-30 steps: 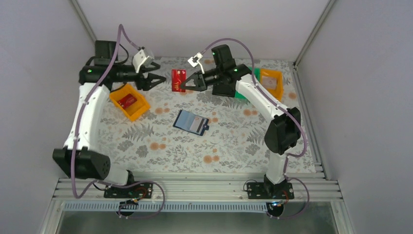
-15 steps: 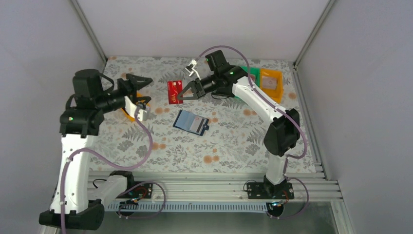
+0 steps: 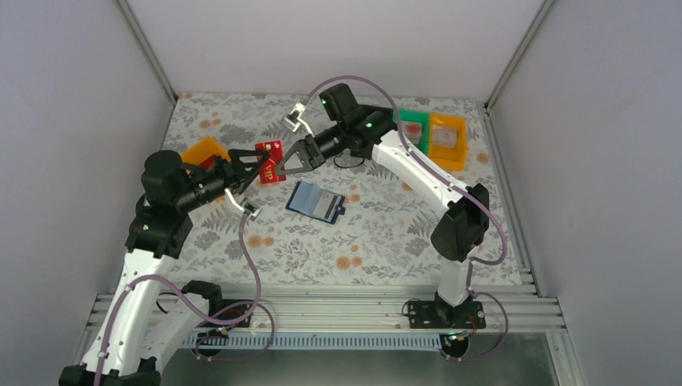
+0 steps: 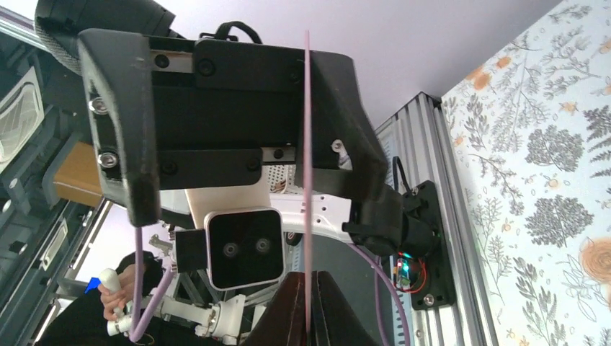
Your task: Take the credit cards out of the card holder
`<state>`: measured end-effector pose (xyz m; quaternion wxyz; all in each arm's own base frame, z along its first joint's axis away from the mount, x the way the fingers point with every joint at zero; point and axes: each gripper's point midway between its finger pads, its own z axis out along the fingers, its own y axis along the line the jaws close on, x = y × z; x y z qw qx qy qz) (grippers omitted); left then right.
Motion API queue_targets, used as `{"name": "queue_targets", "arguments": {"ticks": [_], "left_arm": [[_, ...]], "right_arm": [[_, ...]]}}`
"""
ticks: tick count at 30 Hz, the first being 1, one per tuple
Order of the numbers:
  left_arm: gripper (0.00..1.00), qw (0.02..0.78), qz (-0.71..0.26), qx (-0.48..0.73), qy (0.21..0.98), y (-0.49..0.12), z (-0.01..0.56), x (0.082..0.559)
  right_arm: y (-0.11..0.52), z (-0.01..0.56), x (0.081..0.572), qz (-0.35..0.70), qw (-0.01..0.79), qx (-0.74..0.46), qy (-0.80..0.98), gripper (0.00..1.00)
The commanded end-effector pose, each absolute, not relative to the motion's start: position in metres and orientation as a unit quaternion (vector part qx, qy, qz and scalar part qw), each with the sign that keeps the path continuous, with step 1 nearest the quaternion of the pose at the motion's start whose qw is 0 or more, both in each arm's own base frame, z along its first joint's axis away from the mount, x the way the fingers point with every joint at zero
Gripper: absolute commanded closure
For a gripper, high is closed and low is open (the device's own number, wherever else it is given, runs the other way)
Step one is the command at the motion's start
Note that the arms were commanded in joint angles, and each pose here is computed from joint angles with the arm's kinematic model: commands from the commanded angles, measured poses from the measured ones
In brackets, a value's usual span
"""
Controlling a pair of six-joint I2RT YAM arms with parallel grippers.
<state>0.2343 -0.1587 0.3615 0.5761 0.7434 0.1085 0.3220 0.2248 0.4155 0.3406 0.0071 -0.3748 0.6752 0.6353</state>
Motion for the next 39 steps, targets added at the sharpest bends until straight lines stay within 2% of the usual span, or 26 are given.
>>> {"name": "queue_targets", "arguments": {"ticks": [1,6,8,9,12,14,16,17,18,22,26,30,33,39], "left_arm": [[0.39,0.535,0.408,0.739,-0.009,-0.161,0.369,0.233],[0.75,0.530,0.395,0.751,-0.007,-0.161,0.361,0.229],[0.93,0.531,0.389,0.753,-0.011,-0.162,0.359,0.226],[0.97,0.532,0.387,0.753,-0.008,-0.162,0.359,0.225],[0.98,0.530,0.378,0.759,0.019,-0.158,0.357,0.225],[0.98,0.530,0.364,0.764,0.062,-0.154,0.355,0.227],[0.98,0.526,0.340,0.768,0.138,-0.145,0.352,0.234],[0.97,0.518,0.319,0.769,0.195,-0.138,0.345,0.241],[0.98,0.508,0.301,0.765,0.255,-0.131,0.341,0.250],[0.98,0.399,0.263,0.699,0.532,-0.078,0.306,0.301],[0.98,0.286,0.204,0.602,0.717,-0.038,0.253,0.325],[0.98,0.210,0.170,0.534,0.801,-0.013,0.202,0.331],[0.98,0.183,0.152,0.459,0.856,0.007,0.184,0.353],[0.98,0.189,0.154,0.371,0.896,0.030,0.172,0.402]], "right_arm": [[0.426,0.348,0.217,0.640,-0.006,-0.384,0.665,0.96],[0.429,0.352,0.215,0.643,-0.006,-0.390,0.659,0.96],[0.431,0.350,0.217,0.641,-0.004,-0.389,0.661,0.96],[0.431,0.349,0.218,0.640,-0.003,-0.388,0.663,0.96],[0.432,0.347,0.224,0.635,0.006,-0.385,0.670,0.94],[0.428,0.344,0.237,0.623,0.026,-0.372,0.687,0.70],[0.417,0.337,0.262,0.602,0.057,-0.343,0.719,0.37],[0.407,0.337,0.276,0.590,0.083,-0.325,0.734,0.12],[0.395,0.333,0.291,0.577,0.103,-0.302,0.752,0.02],[0.341,0.314,0.344,0.499,0.182,-0.211,0.820,0.01],[0.302,0.287,0.367,0.426,0.214,-0.171,0.862,0.01],[0.284,0.267,0.373,0.391,0.214,-0.157,0.881,0.01],[0.279,0.253,0.375,0.383,0.205,-0.155,0.887,0.01],[0.277,0.238,0.375,0.379,0.195,-0.153,0.892,0.01]]}}
